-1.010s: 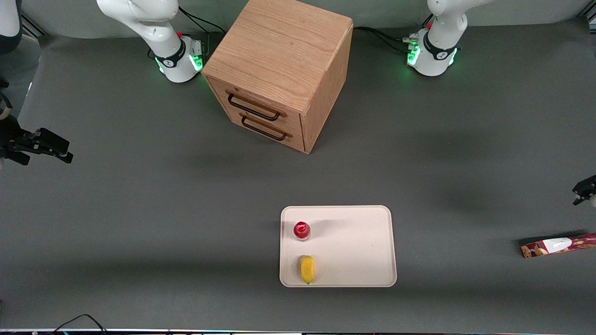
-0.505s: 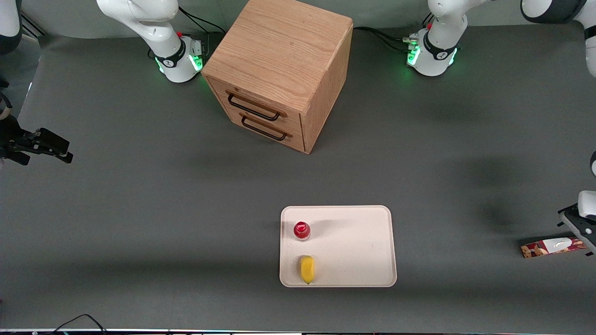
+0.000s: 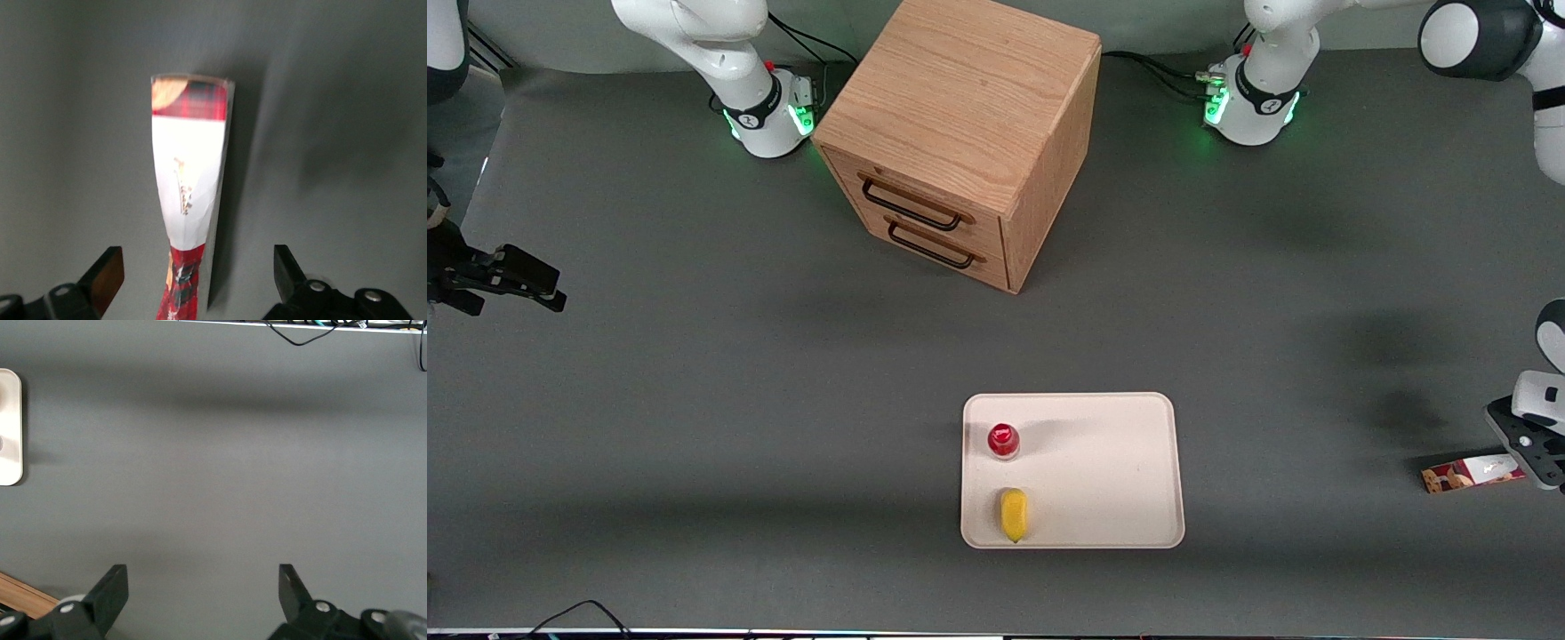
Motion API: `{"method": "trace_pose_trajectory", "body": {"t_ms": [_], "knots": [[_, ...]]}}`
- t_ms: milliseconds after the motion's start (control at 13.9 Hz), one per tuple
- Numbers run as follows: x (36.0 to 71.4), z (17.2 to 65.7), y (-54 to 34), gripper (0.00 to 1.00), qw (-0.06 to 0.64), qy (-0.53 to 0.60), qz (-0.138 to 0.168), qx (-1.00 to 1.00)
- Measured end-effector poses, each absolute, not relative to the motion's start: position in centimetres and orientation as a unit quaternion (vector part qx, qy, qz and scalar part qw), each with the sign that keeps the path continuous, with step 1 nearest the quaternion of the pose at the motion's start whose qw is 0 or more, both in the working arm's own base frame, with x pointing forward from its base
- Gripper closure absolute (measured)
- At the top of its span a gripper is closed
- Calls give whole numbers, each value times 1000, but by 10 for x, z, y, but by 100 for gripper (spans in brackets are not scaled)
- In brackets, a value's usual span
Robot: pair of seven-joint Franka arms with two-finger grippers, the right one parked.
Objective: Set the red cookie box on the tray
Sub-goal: 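Close the left gripper on the cookie box end and lift it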
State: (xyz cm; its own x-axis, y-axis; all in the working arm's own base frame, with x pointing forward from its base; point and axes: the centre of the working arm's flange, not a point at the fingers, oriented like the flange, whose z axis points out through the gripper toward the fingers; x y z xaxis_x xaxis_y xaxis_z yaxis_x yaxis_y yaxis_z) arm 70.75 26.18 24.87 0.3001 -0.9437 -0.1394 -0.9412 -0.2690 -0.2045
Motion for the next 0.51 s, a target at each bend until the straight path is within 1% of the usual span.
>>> {"method": "trace_pose_trajectory", "body": {"t_ms": [144,289,361,505], "knots": [[712,228,267,0,133,602,-13,-788],[714,214,269,2,133,604,-15,-785],[715,211,269,9,132,605,-15,-785],[716,211,270,33,134,606,-15,-784]]}}
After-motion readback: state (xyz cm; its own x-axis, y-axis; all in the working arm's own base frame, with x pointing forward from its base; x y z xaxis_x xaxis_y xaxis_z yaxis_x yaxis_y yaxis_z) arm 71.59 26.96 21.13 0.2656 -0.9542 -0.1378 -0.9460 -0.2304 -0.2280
